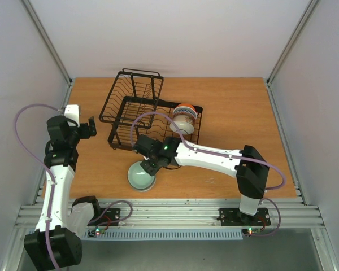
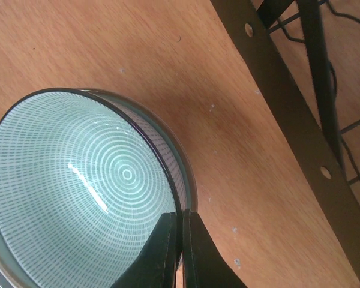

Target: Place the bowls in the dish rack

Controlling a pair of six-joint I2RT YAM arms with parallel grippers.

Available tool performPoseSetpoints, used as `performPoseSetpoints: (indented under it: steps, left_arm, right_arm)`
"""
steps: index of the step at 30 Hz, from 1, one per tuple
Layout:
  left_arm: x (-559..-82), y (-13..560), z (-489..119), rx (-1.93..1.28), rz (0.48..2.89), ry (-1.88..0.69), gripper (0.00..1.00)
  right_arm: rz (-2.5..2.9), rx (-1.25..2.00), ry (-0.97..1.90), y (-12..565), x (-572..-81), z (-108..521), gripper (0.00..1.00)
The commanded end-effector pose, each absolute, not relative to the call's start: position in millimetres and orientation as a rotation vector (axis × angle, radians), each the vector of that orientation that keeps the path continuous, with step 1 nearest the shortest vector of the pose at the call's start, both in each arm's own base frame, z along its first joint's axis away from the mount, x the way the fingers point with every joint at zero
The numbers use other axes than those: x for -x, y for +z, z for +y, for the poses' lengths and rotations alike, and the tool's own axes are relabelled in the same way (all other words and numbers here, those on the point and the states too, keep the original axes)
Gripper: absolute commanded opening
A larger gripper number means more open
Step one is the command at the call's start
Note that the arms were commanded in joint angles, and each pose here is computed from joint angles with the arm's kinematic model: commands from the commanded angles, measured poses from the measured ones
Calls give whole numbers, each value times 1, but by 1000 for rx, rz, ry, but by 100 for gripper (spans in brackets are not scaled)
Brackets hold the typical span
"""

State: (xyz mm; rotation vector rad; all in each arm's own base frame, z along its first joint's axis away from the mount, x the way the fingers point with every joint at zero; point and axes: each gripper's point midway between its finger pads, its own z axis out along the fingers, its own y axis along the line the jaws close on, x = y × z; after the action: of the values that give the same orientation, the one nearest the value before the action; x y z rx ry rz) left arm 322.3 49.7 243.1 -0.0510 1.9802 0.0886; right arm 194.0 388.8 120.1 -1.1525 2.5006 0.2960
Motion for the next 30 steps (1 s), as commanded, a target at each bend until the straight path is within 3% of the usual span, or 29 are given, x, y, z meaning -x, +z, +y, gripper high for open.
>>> performPoseSetpoints:
  steps: [1, 6, 13, 21, 30]
  left_arm:
    - [-326, 252, 52, 51, 1934, 95, 99]
    - [-326, 252, 52, 49, 1935, 95, 99]
    - [-326, 252, 51, 49, 1936, 93, 99]
    - [-326, 251, 51, 49, 1938, 86, 99]
    - [-327, 249, 50, 48, 1944, 82, 99]
  right_arm:
    - [2397, 1097, 304, 165, -200, 382, 1]
    - [2313, 1052, 255, 200, -209, 367, 1]
    - [2199, 1010, -119, 228, -240, 319, 1]
    - [2125, 844, -565, 227, -302, 254, 1]
    - [1996, 842, -734, 222, -331, 245, 1]
